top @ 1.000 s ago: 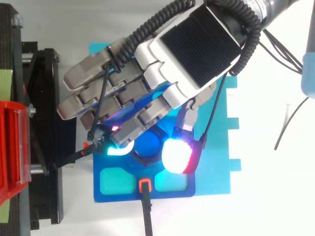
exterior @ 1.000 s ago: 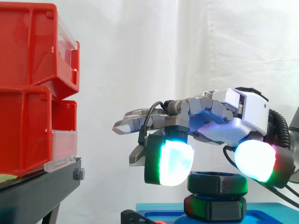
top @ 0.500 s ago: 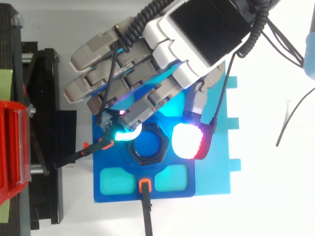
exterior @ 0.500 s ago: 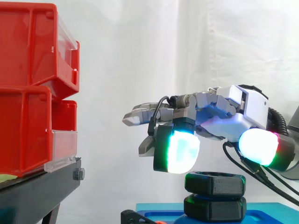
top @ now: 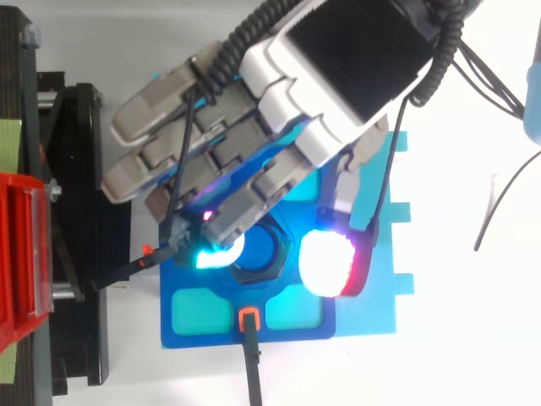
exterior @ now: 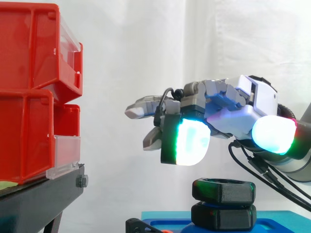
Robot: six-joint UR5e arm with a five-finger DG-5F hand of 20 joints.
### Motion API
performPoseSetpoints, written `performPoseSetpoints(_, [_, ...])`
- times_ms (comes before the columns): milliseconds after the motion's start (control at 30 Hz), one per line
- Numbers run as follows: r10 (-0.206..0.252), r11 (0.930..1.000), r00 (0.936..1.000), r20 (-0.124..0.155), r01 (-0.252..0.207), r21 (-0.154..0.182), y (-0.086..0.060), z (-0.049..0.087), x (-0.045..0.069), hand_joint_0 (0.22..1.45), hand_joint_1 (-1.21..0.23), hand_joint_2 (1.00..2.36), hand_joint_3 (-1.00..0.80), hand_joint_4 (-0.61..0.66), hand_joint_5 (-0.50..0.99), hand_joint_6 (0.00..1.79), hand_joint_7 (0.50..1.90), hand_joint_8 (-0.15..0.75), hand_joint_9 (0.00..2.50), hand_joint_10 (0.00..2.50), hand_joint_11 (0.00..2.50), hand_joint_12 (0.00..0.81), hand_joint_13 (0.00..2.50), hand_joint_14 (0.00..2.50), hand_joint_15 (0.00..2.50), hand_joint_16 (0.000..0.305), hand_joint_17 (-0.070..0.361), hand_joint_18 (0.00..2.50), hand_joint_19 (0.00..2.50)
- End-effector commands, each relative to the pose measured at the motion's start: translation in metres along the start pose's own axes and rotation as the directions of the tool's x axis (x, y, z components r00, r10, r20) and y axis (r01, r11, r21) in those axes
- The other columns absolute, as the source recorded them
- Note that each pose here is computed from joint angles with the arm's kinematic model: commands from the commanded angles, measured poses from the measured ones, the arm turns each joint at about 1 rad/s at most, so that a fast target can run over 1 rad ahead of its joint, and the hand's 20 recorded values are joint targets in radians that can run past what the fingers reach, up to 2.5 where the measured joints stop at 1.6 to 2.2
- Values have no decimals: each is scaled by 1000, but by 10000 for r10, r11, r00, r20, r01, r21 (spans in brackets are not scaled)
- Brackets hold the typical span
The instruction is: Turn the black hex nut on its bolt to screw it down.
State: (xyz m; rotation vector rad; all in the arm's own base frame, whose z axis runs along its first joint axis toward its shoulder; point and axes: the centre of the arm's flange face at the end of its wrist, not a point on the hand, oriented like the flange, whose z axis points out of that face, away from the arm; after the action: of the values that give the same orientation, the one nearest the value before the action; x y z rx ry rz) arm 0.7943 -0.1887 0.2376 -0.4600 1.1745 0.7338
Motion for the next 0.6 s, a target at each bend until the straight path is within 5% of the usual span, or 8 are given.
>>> performPoseSetpoints(0, [163,9998,9998,74,-163,61,7,15,4,422,-261,1000,-500,137,-132,541,1164,211,693,10,344,117,363,5,151,15,35,0,387])
performPoseSetpoints(267, [237,9991,9994,234,-245,341,21,41,16,426,-268,1000,-500,138,-129,531,1177,208,691,10,349,116,363,6,152,15,34,0,387])
performPoseSetpoints(567, [146,9959,9999,79,-153,892,38,62,34,432,-281,1000,-500,135,-126,512,1211,206,692,10,347,114,362,6,154,15,33,0,391])
